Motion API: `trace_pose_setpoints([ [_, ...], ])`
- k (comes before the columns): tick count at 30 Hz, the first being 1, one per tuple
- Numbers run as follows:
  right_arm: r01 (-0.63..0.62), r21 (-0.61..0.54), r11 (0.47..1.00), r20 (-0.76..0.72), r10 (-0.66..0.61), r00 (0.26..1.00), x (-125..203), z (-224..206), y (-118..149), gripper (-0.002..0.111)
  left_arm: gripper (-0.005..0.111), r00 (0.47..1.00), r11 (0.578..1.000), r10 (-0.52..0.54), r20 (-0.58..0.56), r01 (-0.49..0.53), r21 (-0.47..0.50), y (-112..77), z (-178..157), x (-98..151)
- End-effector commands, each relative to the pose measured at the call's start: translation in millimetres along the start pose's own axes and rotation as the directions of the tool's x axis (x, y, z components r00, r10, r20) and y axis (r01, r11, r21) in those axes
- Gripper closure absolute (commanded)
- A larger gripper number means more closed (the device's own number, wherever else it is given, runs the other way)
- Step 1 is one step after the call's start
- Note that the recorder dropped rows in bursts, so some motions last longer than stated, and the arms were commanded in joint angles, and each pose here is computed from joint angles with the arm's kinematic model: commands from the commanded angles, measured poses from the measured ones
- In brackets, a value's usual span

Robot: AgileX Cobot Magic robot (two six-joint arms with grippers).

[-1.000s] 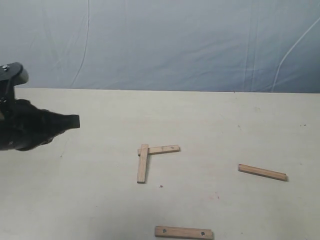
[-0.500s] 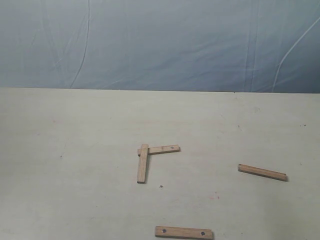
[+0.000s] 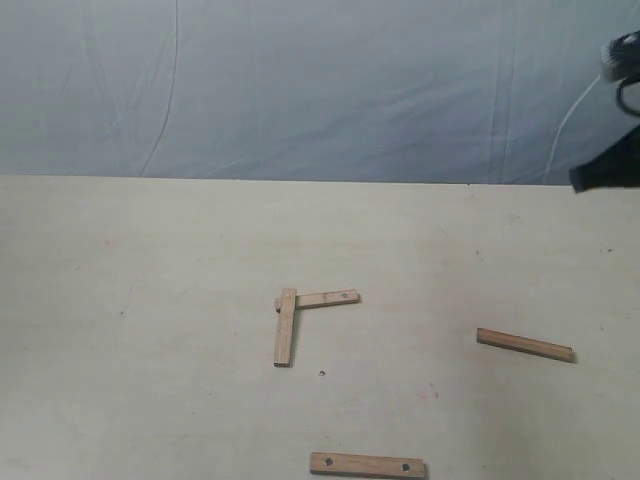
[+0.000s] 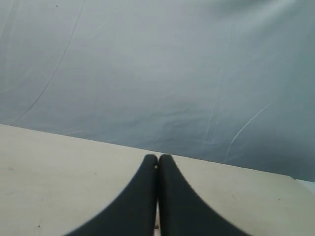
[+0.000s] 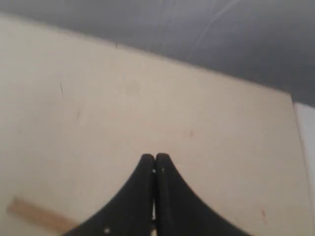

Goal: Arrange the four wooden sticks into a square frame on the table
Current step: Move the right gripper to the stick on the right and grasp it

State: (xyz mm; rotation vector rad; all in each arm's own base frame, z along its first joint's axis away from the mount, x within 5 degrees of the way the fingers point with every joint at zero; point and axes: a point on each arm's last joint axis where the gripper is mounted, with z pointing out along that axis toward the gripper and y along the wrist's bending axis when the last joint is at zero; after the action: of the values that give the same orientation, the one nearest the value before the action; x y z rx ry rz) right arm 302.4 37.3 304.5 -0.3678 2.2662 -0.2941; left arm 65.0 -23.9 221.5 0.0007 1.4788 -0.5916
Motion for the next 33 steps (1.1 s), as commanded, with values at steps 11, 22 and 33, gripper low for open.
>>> trace_pose_setpoints([
  [11, 0.221, -0.474, 0.852, -0.456, -0.453, 0.766, 31, 91, 67, 0.053, 0.107, 0.999, 1.0, 0.026, -0.032, -0.026, -0.002, 0.7, 0, 4],
  [22, 0.349, -0.538, 0.767, -0.372, -0.587, 0.719, 55, 144, 87, 0.055, 0.107, 0.999, 1.0, 0.026, -0.032, -0.026, -0.002, 0.7, 0, 4],
  [33, 0.376, -0.573, 0.728, -0.368, -0.639, 0.675, 77, 173, 99, 0.06, 0.107, 0.999, 1.0, 0.022, -0.032, -0.022, -0.003, 0.7, 0, 4],
])
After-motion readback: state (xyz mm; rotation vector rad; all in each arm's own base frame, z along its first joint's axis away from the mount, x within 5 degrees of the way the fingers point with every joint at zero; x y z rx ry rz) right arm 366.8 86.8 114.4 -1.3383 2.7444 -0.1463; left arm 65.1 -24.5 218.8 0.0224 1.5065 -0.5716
